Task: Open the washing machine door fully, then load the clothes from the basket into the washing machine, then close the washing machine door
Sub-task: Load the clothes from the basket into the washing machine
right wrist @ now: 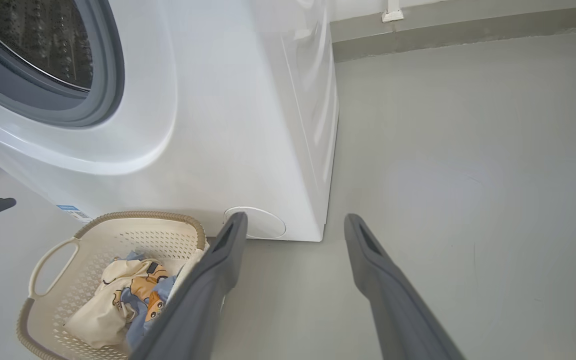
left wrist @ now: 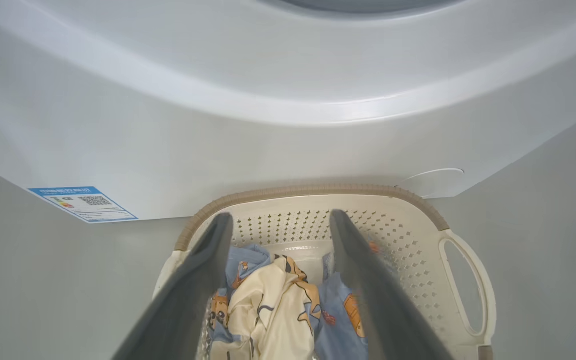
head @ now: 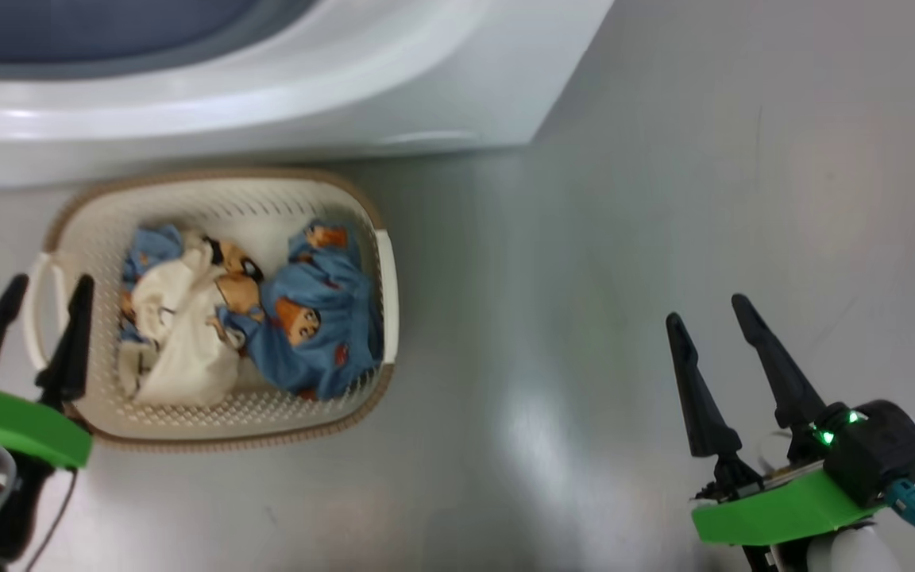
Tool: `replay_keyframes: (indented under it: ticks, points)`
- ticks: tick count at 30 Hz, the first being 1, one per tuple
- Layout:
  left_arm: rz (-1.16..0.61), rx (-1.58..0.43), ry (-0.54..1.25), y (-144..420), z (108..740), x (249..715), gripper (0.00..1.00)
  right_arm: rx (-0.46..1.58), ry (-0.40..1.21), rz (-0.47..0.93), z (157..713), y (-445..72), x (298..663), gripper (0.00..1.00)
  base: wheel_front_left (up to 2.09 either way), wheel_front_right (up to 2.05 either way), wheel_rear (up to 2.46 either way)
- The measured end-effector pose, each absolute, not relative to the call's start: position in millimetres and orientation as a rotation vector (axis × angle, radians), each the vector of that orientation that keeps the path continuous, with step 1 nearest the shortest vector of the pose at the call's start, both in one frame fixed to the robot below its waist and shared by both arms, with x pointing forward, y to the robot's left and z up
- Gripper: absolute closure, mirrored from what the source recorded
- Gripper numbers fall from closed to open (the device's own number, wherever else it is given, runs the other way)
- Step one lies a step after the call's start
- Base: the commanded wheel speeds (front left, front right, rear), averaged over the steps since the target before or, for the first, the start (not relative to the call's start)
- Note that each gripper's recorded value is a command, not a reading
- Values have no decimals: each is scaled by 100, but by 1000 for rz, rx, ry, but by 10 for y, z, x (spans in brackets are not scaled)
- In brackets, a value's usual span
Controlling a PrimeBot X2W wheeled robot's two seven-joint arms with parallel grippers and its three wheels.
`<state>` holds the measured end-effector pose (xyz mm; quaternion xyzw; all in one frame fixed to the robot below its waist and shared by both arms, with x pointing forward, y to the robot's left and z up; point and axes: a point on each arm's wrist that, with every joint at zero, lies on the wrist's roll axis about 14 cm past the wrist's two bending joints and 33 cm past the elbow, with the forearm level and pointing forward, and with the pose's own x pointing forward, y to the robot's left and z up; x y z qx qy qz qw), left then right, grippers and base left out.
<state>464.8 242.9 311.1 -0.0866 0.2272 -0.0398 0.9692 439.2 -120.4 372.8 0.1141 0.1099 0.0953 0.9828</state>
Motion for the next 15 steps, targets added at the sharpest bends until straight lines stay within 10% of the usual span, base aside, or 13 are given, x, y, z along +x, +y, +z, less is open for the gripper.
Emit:
replay_keyframes:
  ticks: [15]
  points:
    - [-161,-192,772,2302,2020,4438,0,239,344,172,3084,-1231,4436,0,0,0,0]
